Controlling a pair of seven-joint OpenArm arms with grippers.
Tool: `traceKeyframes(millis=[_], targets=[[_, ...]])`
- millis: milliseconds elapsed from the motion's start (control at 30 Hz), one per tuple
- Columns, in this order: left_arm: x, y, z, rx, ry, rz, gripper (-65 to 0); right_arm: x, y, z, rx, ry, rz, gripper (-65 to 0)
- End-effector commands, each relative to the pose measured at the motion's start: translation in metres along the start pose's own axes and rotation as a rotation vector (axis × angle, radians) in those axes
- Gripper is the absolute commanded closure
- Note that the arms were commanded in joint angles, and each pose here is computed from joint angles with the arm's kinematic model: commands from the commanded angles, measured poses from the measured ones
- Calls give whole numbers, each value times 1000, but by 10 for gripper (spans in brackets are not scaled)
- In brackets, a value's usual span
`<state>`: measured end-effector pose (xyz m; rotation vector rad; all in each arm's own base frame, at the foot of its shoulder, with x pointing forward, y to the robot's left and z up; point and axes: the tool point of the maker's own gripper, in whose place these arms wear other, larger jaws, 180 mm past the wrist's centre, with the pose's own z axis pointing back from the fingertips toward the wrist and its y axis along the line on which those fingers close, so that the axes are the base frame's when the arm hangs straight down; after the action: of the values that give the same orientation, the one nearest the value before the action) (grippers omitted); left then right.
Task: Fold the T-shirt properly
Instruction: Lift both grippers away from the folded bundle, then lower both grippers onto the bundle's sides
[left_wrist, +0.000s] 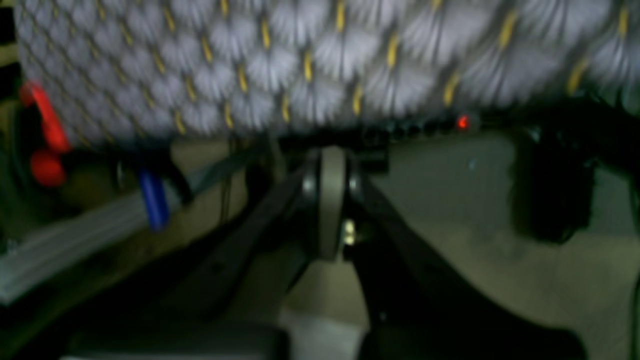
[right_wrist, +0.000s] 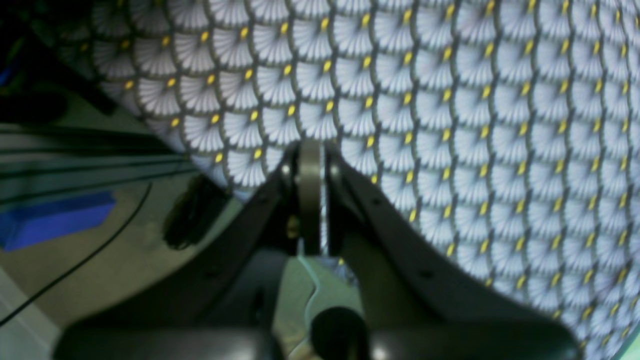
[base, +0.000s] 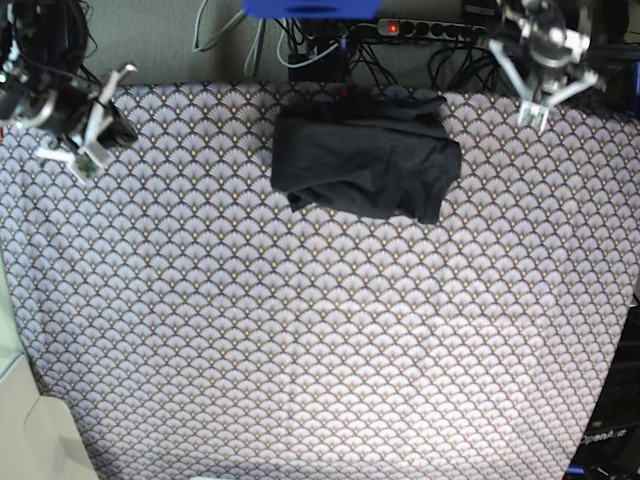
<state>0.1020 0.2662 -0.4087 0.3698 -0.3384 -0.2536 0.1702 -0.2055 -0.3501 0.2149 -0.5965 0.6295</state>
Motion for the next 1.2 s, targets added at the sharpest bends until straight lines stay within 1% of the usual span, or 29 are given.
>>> traceKeyframes(millis=[0, 133, 233, 333, 400, 500, 600, 667, 767, 833, 900, 1000, 1167], targets=[[-3, 5, 4, 16, -14, -2, 0, -4, -3, 8, -12, 4, 6, 0], [-20, 3, 9, 6, -15, -9, 0, -27, 8, 18, 1, 29, -38, 0], [-35, -9, 4, -33, 0, -9, 0, -44, 18, 21, 24, 69, -60, 0], [-46, -23, -6, -78, 8, 6, 0, -51, 28, 21, 38, 65, -90, 0], [-57, -35, -14, -118, 21, 22, 0, -60, 26, 24, 4, 87, -96, 0], [-66, -49, -22, -161, 23, 42, 0, -77, 28, 21, -52, 146, -90, 0], [-71, -58, -26, -187, 22, 55, 0, -92, 32, 19, -101, 201, -93, 0], [-72, -60, -27, -195, 15, 60, 0, -96, 30, 19, -135, 214, -93, 0], [-74, -62, -28, -199, 18, 62, 0, -98, 33, 17, -151, 206, -89, 0], [-73, -61, -27, -197, 16, 61, 0, -100, 37, 18, -149, 207, -93, 0], [-70, -59, -26, -192, 9, 59, 0, -96, 38, 18, -146, 185, -99, 0], [-57, -47, -19, -158, -31, 47, 0, -95, 39, 18, -138, 173, -107, 0], [-54, -43, -15, -144, -42, 36, 0, -100, 40, 21, -139, 188, -110, 0]])
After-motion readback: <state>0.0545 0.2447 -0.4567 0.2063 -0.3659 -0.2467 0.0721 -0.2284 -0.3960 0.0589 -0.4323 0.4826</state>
